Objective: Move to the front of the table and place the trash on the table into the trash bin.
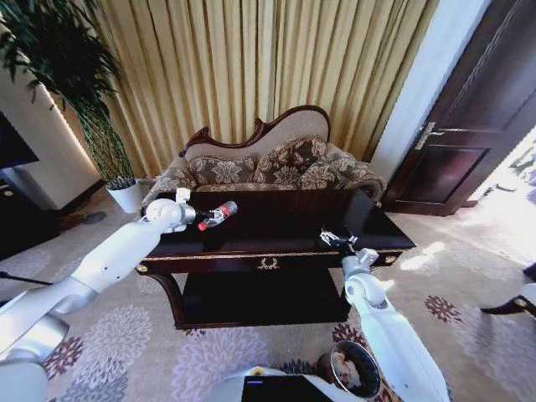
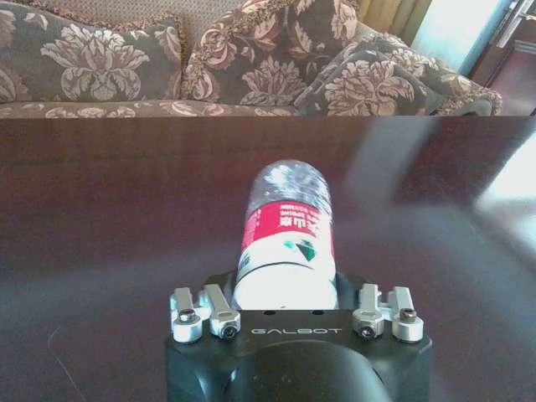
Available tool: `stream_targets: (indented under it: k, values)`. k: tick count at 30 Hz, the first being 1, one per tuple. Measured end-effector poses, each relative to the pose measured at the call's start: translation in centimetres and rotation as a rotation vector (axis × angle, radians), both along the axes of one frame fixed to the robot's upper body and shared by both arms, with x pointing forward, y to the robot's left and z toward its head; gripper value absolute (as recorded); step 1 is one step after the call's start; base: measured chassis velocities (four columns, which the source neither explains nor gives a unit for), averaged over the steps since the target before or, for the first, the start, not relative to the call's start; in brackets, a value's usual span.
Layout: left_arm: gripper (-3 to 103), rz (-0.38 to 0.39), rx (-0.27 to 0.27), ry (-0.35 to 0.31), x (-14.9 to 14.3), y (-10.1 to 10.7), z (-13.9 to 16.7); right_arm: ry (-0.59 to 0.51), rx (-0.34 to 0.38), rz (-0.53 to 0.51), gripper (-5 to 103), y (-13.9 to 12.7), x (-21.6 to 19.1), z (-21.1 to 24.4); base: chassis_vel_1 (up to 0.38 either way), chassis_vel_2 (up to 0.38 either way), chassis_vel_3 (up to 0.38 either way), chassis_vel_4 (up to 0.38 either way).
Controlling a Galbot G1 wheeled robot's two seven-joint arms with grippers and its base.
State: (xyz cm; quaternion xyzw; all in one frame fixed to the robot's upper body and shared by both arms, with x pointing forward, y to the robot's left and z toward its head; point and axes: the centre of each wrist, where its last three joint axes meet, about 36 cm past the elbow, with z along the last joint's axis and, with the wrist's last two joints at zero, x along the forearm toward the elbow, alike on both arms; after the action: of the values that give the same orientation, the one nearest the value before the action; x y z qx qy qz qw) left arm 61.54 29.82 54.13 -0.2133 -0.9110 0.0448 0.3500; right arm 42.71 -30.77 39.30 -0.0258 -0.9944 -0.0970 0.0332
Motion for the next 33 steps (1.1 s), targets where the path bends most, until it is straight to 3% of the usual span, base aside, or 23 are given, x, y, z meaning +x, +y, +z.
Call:
stream_targets:
  k: [2,5,11,17,20,22,23,24,26,27,29,30,33]
  values:
    - [64,0.000,-0.002,-0.001,0.0,0.0,0.0,0.000,0.000,-0.001,100,0.0,0.0,0.0,0.000,0.000,0.000,0.000]
    - [51,0.002,-0.004,-0.005,0.1,0.0,0.2,-0.001,-0.001,-0.001,100,-0.1,0.1,0.0,0.000,0.000,0.000,0.000]
    - [38,0.013,0.003,-0.013,0.2,0.1,0.6,-0.003,-0.001,-0.001,100,0.0,0.1,0.1,0.000,0.000,0.000,0.000]
    - [33,0.013,0.005,-0.017,0.1,0.1,0.6,-0.005,0.001,-0.003,100,0.0,0.1,0.2,0.000,0.000,0.000,0.000]
    - [33,0.004,0.063,-0.057,-0.3,-0.3,0.7,-0.008,0.008,-0.006,100,0.2,-0.1,0.5,0.000,0.000,0.000,0.000]
    - [33,0.004,0.063,-0.057,-0.3,-0.3,0.7,-0.008,0.008,-0.006,100,0.2,-0.1,0.5,0.000,0.000,0.000,0.000]
    - [33,-0.001,0.098,-0.081,-0.4,-0.5,0.8,-0.009,0.012,-0.006,100,0.2,-0.1,0.6,0.000,0.000,0.000,0.000]
    - [33,-0.029,0.277,-0.263,-1.3,-0.8,0.9,-0.018,0.020,-0.006,100,0.4,0.2,1.1,0.000,0.000,0.000,0.000]
    - [33,-0.058,0.353,-0.394,-1.6,-0.7,0.4,-0.022,0.021,-0.001,100,0.5,0.2,1.3,0.000,0.000,0.000,0.000]
    - [33,-0.058,0.353,-0.394,-1.6,-0.7,0.4,-0.022,0.021,-0.001,100,0.5,0.2,1.3,0.000,0.000,0.000,0.000]
    - [33,-0.091,0.423,-0.539,-2.0,-0.5,0.4,-0.028,0.024,0.006,100,0.8,0.2,1.7,0.000,0.000,0.000,0.000]
    - [33,-0.091,0.423,-0.539,-2.0,-0.5,0.4,-0.028,0.024,0.006,100,0.8,0.2,1.7,0.000,0.000,0.000,0.000]
    - [33,-0.113,0.430,-0.647,-2.6,-0.3,0.9,-0.036,0.025,0.014,100,0.9,0.2,2.3,0.000,0.000,0.000,0.000]
